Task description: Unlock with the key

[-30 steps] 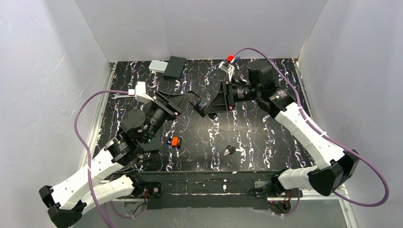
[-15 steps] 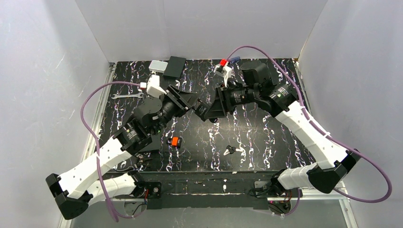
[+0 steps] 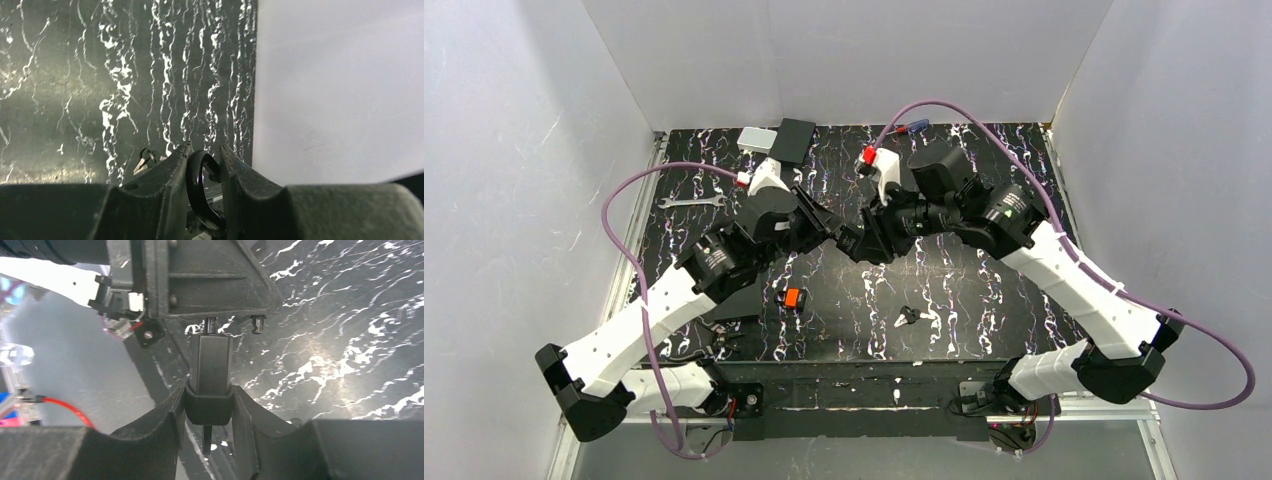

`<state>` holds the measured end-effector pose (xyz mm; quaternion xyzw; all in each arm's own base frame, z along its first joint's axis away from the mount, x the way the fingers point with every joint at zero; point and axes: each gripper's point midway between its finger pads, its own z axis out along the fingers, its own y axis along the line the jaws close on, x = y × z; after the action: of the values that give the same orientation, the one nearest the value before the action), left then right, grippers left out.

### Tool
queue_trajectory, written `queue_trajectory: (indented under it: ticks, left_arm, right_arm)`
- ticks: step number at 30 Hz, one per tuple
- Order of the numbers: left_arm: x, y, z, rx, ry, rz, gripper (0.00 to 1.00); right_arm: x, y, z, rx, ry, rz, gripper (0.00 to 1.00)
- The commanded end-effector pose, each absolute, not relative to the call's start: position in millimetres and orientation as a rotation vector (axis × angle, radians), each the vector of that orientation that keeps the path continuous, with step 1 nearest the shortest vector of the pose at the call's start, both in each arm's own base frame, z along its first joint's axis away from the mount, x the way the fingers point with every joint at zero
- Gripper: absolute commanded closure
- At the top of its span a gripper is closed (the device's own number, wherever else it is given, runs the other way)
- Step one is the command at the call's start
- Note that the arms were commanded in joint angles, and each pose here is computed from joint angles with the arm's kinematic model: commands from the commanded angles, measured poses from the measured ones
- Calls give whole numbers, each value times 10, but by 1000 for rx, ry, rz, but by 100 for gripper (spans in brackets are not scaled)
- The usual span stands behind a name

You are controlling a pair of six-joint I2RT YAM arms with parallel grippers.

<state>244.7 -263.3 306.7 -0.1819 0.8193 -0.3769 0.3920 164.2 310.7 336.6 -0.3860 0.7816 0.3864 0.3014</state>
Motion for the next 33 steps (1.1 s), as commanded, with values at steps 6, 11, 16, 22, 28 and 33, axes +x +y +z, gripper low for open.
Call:
queue_trajectory:
  ticks: [6,11,16,22,28,33]
  left_arm:
    - [2177,-2460,2792,-635,2326,-879,66]
    - [2155,-2479,2733,-714,2357,-925,64]
    - [2096,-2468,2611,-842,2434,-928,62]
    - [2130,-2401,2557,-877,2400,-922,60]
    - [2127,-2191,2569,-897,2288,-936,57]
    - [2038,-1927,2630,-849,2216,-899,55]
  right_arm:
    - [1901,3018,4038,-940,1748,623,99]
    - [1828,3043,4048,-971,1704,533,99]
    - [1768,3072,4070,-968,1660,516,99]
    - [1756,3111,3913,-942,1676,546,99]
    - [1749,3248,3627,-845,1764,628,99]
    - [1914,3283,3461,-686,1850,735,99]
